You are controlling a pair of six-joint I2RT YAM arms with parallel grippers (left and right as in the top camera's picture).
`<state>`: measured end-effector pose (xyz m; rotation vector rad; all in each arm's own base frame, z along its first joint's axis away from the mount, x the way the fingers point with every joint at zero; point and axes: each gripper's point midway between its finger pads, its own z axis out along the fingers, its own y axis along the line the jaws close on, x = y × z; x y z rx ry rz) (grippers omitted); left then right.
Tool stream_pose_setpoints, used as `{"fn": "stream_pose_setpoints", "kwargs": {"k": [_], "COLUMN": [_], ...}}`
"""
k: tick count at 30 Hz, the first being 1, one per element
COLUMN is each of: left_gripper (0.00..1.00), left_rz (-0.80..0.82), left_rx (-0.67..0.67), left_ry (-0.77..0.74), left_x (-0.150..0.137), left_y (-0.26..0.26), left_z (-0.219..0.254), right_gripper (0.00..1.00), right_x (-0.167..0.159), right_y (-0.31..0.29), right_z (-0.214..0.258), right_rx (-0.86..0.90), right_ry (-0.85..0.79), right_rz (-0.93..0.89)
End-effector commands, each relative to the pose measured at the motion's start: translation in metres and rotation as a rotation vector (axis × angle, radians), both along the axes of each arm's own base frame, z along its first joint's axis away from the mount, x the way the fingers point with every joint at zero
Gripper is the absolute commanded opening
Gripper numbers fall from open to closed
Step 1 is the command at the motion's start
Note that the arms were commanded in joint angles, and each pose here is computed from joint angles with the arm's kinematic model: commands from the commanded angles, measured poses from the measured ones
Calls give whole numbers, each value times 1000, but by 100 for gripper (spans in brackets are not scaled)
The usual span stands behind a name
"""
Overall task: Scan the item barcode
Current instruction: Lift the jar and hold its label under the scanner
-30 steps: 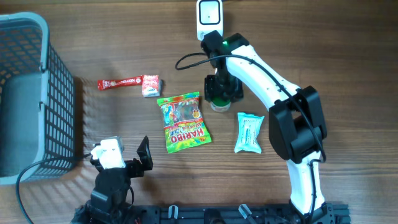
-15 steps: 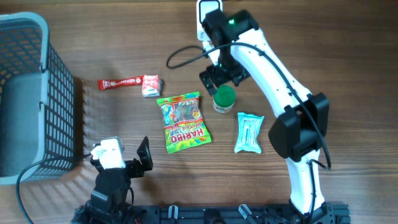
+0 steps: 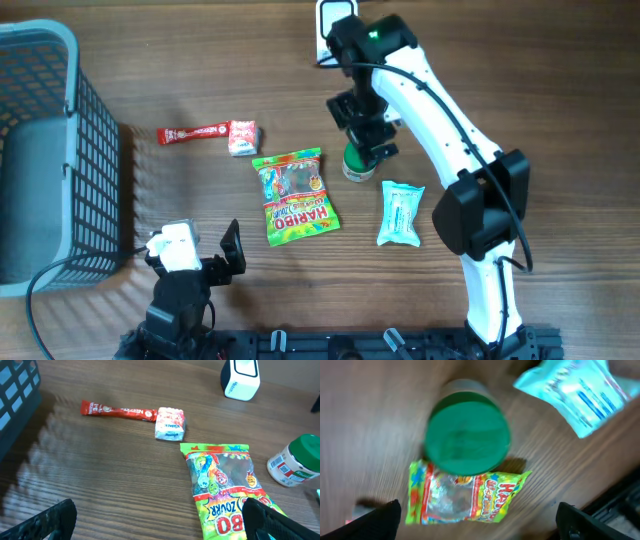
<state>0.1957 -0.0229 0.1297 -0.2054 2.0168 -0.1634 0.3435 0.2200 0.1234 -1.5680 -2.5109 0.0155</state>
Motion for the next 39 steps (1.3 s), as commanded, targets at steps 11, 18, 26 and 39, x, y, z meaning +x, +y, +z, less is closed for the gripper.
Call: {"fn": "stream_pose_setpoints", "kwargs": {"k": [11,18,26,39], "left_gripper": [100,100,100,100], "left_rz": [9,9,9,9], "left_rx": [3,3,3,3], "left_ry": [-4,-4,-4,-4], "left_x": [0,0,0,0], "left_y": [1,1,1,1], "left_z": [-1,-1,-1,-1], "right_gripper": [100,99,72,64], "right_x": [-14,0,16,-24], "right_y": [-16,-18,3,44], "right_z": [-70,-103,-102,17], "right_rx": [-127,-103,98,761], "right_ry": [64,-29,-138,-236], "right_rz": [-231,-49,624,1109]}}
